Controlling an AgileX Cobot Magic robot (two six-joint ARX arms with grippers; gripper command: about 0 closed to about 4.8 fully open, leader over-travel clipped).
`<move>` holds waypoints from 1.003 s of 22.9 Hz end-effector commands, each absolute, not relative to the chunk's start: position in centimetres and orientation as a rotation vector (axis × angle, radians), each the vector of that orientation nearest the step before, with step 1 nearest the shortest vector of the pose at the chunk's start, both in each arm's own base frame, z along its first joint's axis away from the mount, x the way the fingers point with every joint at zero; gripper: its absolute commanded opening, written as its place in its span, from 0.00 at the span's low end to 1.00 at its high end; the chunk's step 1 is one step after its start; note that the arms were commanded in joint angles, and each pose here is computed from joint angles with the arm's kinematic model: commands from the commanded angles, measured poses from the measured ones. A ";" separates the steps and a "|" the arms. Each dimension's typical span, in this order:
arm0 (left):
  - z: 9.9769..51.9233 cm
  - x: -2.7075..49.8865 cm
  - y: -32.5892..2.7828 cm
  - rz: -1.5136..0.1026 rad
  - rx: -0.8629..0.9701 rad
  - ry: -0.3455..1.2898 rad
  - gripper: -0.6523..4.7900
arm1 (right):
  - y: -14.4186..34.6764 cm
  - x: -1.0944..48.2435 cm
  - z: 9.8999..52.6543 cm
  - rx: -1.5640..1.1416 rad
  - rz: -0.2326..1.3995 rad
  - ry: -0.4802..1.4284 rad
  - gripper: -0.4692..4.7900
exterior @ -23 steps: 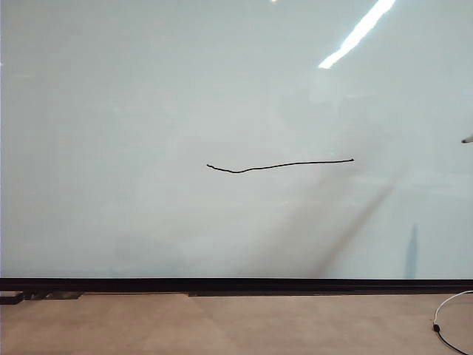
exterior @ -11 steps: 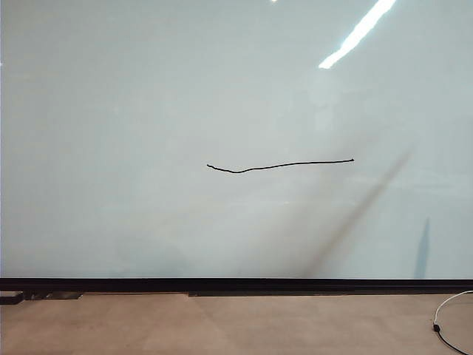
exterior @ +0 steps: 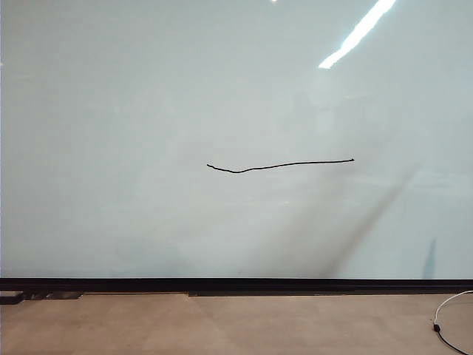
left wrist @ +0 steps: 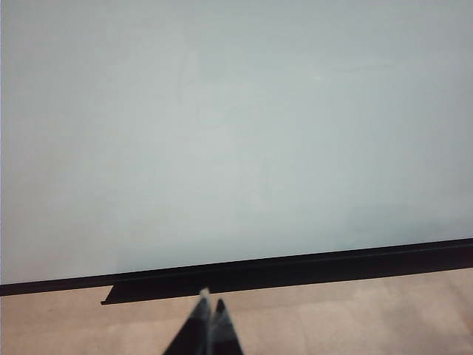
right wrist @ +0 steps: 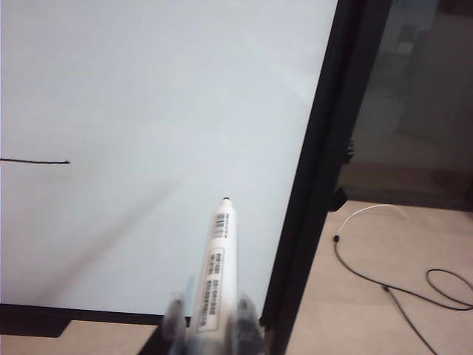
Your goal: Pick up the pen on the shelf to the right of the whiteboard and draw a straight line.
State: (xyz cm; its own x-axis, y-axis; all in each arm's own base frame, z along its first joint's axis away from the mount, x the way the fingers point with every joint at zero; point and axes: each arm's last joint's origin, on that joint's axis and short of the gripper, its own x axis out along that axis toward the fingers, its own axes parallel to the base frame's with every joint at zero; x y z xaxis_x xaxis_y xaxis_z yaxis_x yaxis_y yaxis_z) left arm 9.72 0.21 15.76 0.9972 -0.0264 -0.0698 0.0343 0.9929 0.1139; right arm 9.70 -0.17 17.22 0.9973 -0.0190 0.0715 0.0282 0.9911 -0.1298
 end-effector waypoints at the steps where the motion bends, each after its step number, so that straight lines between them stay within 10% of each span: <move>1: 15.9 9.7 0.2 -0.034 0.116 0.064 0.11 | -0.4 9.7 17.1 -0.151 -0.108 -0.072 0.08; 23: 15.9 9.7 0.2 -0.034 0.116 0.064 0.11 | -0.4 9.7 17.1 -0.151 -0.092 -0.070 0.08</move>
